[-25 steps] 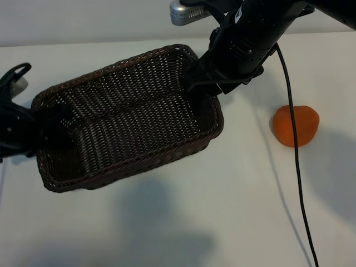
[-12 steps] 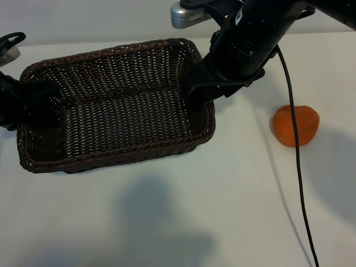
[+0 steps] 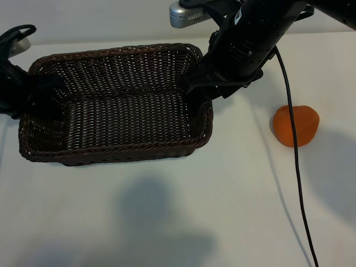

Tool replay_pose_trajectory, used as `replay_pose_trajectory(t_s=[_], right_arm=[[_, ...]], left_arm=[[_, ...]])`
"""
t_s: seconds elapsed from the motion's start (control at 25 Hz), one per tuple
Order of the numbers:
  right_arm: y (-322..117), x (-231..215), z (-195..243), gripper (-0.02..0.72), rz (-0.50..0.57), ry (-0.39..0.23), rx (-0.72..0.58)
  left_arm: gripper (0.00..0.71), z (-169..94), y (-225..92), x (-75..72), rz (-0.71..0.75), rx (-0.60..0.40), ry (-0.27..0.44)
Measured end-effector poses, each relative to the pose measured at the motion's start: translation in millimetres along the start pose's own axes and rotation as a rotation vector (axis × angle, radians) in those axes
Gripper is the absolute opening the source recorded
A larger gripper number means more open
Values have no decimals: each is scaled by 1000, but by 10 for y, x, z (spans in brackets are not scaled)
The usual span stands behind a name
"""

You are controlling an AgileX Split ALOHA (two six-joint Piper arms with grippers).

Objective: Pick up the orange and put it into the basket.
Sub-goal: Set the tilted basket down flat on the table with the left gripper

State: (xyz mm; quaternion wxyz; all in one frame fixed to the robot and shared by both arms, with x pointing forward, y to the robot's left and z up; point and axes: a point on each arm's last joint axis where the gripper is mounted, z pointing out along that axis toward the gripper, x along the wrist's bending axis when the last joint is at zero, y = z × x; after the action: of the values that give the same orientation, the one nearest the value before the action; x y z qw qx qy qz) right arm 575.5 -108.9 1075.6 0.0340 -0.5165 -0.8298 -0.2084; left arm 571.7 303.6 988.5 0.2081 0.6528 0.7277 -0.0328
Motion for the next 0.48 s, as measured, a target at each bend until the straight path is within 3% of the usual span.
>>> replay_pose_trajectory(t_s=[0.16, 0.48], right_arm=[[0, 0, 0, 595, 0, 0, 0], [0, 1, 0, 595, 0, 1, 0]], left_arm=[[156, 140, 45, -34, 13, 19, 0], [155, 526, 240, -306, 67, 50, -12]])
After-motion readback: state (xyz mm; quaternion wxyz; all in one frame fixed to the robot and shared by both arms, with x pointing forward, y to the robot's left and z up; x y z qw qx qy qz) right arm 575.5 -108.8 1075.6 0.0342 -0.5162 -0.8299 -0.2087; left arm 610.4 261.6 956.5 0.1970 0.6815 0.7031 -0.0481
